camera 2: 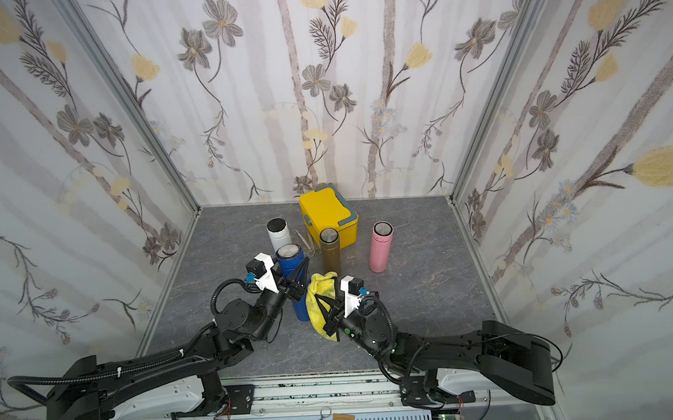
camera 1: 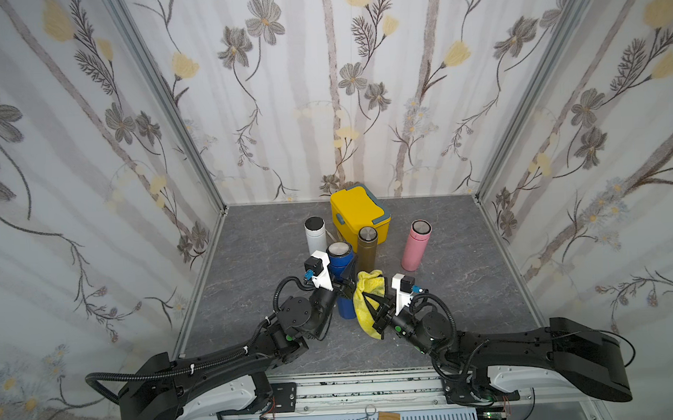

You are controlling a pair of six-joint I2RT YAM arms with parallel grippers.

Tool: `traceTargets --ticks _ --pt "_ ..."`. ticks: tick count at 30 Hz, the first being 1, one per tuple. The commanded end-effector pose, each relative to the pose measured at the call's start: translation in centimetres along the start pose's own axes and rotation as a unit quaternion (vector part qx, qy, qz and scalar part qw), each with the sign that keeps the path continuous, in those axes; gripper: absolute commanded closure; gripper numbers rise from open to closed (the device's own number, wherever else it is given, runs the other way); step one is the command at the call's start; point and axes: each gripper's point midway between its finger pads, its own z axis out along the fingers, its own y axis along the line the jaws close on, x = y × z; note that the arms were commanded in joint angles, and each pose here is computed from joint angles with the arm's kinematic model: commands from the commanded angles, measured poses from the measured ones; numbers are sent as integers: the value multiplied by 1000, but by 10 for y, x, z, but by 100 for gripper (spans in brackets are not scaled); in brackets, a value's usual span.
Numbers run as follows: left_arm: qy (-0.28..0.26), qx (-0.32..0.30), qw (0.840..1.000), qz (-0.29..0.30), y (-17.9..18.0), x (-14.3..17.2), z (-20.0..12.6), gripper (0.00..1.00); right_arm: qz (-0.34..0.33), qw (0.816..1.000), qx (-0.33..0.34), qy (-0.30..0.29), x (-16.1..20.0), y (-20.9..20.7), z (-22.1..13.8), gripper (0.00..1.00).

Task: Wipe the surface of the thermos
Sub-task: Wipe the dirt from the surface of the thermos.

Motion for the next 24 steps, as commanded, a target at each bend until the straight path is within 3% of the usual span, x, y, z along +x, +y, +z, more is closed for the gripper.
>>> traceTargets --ticks 1,5,8,12,18,24 --pt "-48 -45 991 -115 -2 -36 2 100 -9 998 -39 48 19 17 -2 100" --pt "-28 -133 982 -132 4 -33 7 100 -44 997 -53 16 -19 49 9 100" --pt "-22 -158 978 -137 3 -29 8 100 -57 998 -41 8 -34 60 24 100" --pt "-29 -168 974 -151 8 -29 6 100 -51 998 -33 28 -11 50 30 100" --pt "-36 -212 961 -171 20 -31 1 100 -33 997 -16 65 41 14 9 100" --pt "-38 -238 953 -185 25 -29 0 100 -69 996 -47 39 8 57 28 100"
